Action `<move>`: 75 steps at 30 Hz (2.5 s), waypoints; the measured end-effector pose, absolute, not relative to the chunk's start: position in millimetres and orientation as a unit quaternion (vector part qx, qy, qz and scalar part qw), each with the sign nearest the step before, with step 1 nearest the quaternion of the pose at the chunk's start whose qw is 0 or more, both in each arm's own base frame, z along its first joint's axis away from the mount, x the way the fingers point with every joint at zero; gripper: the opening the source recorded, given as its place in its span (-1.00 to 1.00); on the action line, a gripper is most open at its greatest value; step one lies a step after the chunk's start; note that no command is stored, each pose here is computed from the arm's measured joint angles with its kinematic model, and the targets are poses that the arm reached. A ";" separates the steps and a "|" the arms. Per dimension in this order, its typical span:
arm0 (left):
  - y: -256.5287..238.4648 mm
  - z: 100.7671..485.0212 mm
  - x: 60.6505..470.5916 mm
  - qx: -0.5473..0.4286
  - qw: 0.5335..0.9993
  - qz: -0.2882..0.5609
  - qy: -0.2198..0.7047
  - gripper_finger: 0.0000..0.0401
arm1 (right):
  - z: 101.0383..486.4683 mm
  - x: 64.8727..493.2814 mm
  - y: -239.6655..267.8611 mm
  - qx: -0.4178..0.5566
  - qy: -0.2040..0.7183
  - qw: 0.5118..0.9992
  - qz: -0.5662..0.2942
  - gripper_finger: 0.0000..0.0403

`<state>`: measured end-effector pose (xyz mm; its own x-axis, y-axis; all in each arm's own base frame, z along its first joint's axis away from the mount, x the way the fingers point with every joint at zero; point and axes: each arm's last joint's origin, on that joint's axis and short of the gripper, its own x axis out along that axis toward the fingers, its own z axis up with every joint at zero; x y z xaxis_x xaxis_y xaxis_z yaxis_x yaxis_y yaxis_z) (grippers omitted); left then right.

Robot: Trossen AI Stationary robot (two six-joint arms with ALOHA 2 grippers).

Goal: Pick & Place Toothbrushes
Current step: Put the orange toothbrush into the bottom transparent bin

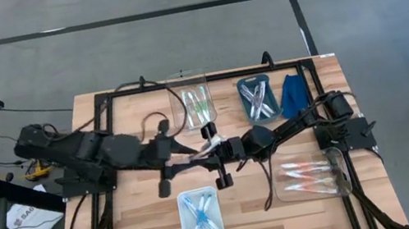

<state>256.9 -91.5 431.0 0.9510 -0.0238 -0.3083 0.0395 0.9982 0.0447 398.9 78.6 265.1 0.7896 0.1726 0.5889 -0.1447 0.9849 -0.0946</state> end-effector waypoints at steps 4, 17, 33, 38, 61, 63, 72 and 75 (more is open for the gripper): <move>-88.9 424.6 265.7 0.028 0.985 -0.006 0.169 -0.35 | 265.0 398.9 78.6 -0.022 -0.313 0.946 0.084 -0.96; -83.5 425.9 259.7 0.019 0.984 -0.006 0.179 -0.35 | 264.0 399.4 79.0 -0.026 -0.308 0.947 0.083 -0.96; -86.6 416.9 264.9 0.015 0.978 -0.005 0.206 -0.35 | 263.9 399.4 79.0 -0.027 -0.307 0.948 0.083 -0.96; -86.3 417.5 264.1 0.014 0.979 -0.005 0.205 -0.35 | 263.9 399.6 79.0 -0.027 -0.306 0.948 0.083 -0.96; -85.5 418.3 264.2 0.011 0.979 -0.005 0.202 -0.47 | 260.6 402.4 76.1 -0.019 -0.285 0.955 0.074 -0.96; -85.5 418.1 264.2 0.011 0.979 -0.006 0.203 -0.55 | 260.6 402.4 76.1 -0.019 -0.285 0.955 0.074 -0.96; -85.7 416.7 263.4 0.001 0.977 -0.014 0.212 -0.90 | 259.8 403.0 76.3 -0.021 -0.280 0.957 0.073 -0.88; -85.9 416.7 263.4 -0.004 0.977 -0.015 0.212 -0.90 | 259.7 403.2 76.2 -0.024 -0.280 0.957 0.073 -0.73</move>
<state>263.4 -85.9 416.7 0.9093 -0.0307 -0.4150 0.0273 0.9995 -0.0140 403.2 76.2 259.7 0.8329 0.1530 0.5318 -0.1256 0.9882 -0.0875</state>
